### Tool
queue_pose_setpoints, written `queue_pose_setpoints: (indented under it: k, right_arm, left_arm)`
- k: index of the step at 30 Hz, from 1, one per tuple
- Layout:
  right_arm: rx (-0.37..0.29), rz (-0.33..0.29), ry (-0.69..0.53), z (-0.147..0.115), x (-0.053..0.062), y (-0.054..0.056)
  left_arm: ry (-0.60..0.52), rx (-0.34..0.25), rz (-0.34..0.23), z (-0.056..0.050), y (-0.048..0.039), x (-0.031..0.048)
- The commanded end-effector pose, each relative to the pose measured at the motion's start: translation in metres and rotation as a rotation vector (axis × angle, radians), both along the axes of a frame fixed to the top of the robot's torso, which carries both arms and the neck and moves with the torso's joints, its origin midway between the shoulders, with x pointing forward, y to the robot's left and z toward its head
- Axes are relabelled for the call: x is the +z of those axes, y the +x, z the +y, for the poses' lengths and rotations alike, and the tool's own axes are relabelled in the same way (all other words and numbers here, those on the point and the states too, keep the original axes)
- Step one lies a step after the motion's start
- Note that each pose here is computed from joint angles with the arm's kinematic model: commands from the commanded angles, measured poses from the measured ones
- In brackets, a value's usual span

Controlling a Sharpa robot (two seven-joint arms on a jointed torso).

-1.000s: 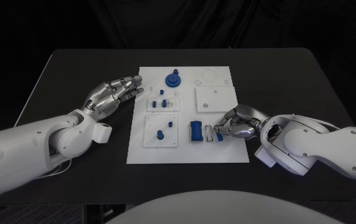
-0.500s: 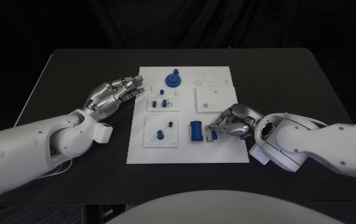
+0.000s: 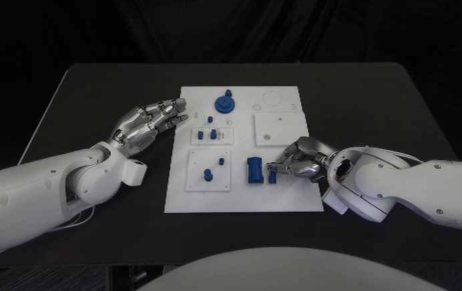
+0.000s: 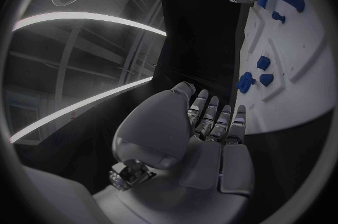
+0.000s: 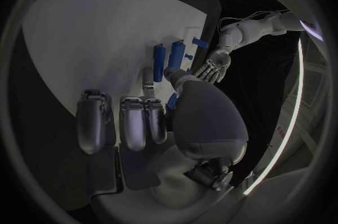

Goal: Assemble the parts on the task board

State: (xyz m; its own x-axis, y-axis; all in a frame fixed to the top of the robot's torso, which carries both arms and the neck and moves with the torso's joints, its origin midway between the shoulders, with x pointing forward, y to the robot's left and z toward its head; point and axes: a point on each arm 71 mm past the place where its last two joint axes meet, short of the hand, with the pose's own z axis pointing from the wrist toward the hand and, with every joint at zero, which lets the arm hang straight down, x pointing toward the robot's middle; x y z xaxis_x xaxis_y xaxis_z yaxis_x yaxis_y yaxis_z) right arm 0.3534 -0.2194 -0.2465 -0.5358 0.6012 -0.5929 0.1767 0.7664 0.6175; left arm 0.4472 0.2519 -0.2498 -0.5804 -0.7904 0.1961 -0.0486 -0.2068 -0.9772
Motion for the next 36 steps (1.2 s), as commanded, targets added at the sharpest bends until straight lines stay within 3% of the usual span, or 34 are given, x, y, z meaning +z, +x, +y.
queue_pose_setpoints:
  k: [1, 11, 18, 33, 36]
  right_arm:
    - [0.008, 0.024, -0.038, -0.001, -0.003, -0.001]
    - [0.016, 0.011, -0.047, 0.001, -0.003, 0.0]
    - [0.019, -0.039, -0.024, 0.001, 0.001, 0.002]
    - [-0.007, -0.297, 0.067, -0.016, 0.023, 0.001]
    - [-0.015, -0.375, 0.116, -0.022, 0.03, 0.001]
  left_arm:
    - [-0.013, -0.018, -0.004, -0.002, -0.0011, 0.0]
    - [-0.013, -0.019, -0.001, -0.002, -0.0014, -0.0006]
    - [-0.012, -0.018, 0.0, -0.001, -0.0018, -0.0008]
    - [-0.013, -0.003, -0.01, 0.003, -0.0035, 0.0006]
    - [-0.016, 0.007, -0.019, 0.005, -0.0047, 0.0019]
